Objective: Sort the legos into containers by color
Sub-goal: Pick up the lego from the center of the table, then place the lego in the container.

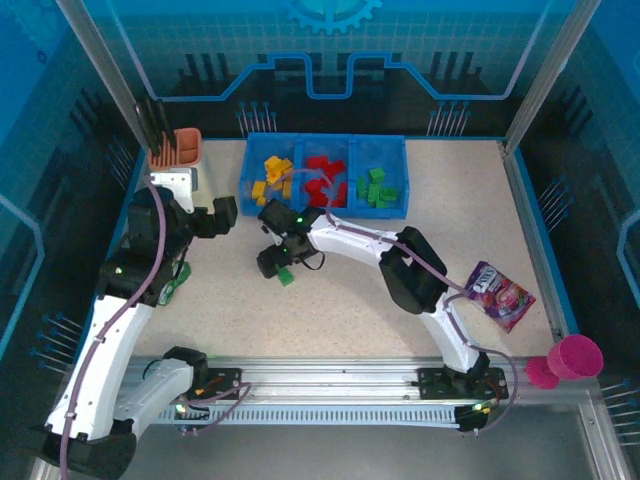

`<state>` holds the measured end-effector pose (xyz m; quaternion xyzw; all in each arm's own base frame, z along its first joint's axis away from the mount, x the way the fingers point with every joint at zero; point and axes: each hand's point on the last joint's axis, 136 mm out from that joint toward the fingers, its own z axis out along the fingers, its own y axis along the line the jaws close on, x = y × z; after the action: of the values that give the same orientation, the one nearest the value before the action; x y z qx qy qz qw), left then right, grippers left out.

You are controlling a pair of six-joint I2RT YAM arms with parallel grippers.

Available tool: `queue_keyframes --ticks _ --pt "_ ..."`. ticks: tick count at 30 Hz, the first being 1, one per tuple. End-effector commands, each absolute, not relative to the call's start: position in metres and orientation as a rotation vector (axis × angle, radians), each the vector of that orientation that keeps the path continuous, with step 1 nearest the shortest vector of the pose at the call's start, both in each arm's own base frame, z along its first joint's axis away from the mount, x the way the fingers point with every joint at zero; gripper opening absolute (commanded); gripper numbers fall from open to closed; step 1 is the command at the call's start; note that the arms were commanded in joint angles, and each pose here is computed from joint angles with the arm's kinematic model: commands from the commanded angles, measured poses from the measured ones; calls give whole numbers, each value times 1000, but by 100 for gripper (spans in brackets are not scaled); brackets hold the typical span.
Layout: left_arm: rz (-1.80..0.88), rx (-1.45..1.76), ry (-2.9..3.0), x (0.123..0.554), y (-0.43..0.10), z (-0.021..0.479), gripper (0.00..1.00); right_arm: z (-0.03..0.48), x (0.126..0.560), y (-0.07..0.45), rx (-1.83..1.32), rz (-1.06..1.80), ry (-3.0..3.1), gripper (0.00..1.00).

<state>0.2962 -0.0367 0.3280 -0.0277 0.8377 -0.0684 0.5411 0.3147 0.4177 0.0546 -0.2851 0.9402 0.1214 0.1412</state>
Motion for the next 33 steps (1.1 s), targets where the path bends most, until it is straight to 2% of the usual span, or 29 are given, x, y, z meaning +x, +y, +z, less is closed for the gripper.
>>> queue_keyframes --ticks 1,9,10,12,15,19,26,29,33 --pt "-156 -55 1958 298 -35 332 99 35 297 416 -907 250 2768 92" --pt "-131 -57 1955 294 -31 329 99 10 295 405 -1008 65 2769 71" --pt "-127 -57 1955 294 -31 328 99 9 296 403 -1014 45 2766 66" --pt "-122 -57 1959 294 -30 327 99 9 301 395 -1018 -18 2762 45" --pt "-117 -58 1958 294 -29 326 99 12 305 381 -1020 -68 2762 30" --pt "-107 -57 1963 296 -29 325 99 28 315 343 -992 -113 2761 23" --pt "-114 -55 1978 301 -31 321 99 87 359 226 -862 -193 2743 21" --pt "-111 -54 1986 303 -31 320 99 120 388 201 -766 -168 2677 22" --pt "-103 -51 2003 307 -31 318 99 140 430 183 -698 -201 2604 22"
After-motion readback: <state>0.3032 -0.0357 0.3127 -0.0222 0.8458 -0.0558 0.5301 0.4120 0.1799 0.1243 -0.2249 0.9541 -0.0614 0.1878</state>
